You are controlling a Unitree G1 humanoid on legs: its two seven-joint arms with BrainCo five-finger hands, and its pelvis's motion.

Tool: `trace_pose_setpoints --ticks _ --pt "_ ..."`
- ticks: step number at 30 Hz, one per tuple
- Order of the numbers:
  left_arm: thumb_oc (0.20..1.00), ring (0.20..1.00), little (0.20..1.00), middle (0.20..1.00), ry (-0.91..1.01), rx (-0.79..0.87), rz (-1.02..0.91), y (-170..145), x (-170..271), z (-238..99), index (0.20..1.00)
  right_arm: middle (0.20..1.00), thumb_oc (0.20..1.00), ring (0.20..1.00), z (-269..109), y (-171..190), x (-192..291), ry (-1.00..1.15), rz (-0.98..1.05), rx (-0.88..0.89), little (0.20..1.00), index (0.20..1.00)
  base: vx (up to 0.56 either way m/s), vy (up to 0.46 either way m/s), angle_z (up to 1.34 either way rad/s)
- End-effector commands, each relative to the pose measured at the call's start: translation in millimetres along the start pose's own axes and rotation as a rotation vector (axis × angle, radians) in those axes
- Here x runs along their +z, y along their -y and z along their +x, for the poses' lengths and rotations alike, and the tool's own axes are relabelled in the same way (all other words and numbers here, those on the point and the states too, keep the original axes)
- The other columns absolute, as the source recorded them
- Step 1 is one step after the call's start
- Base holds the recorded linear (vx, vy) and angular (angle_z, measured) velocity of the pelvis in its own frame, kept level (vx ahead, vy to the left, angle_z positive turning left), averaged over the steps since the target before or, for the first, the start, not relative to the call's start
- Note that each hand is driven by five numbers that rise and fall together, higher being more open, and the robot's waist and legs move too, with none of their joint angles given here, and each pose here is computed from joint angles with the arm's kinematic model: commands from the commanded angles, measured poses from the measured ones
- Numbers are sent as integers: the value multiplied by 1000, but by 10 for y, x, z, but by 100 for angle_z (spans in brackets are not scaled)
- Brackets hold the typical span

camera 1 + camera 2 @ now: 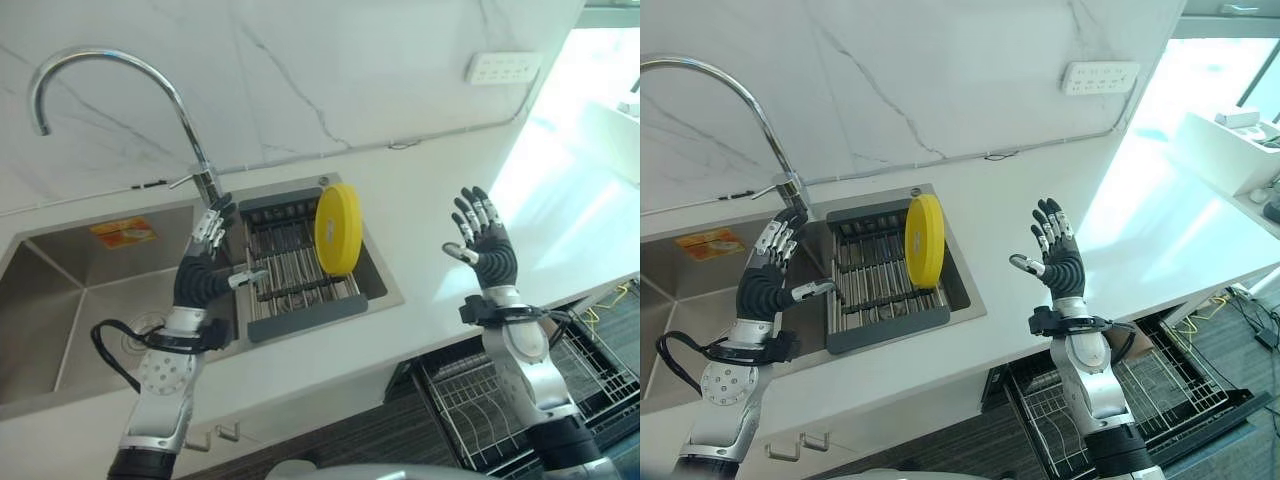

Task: Place the dishes in the dishwasher.

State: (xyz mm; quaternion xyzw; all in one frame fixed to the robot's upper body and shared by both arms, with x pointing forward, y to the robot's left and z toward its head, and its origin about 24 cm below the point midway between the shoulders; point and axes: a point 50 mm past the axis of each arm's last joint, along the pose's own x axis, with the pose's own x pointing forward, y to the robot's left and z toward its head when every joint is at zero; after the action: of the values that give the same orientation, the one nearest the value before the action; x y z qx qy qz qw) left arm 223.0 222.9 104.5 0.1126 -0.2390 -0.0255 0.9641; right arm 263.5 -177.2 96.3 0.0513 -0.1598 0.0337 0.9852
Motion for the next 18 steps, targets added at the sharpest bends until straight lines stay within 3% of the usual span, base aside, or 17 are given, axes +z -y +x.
trace_pose_setpoints --ticks 1,18 --pt "1000 1000 1000 1000 138 -71 38 46 217 180 1000 1000 1000 1000 178 -89 142 89 -6 20 1000 1000 0 0 0" --pt "1000 1000 1000 1000 186 -186 -17 181 315 310 1000 1000 1000 1000 409 -217 -244 -72 -12 -35 1000 1000 10 7 11"
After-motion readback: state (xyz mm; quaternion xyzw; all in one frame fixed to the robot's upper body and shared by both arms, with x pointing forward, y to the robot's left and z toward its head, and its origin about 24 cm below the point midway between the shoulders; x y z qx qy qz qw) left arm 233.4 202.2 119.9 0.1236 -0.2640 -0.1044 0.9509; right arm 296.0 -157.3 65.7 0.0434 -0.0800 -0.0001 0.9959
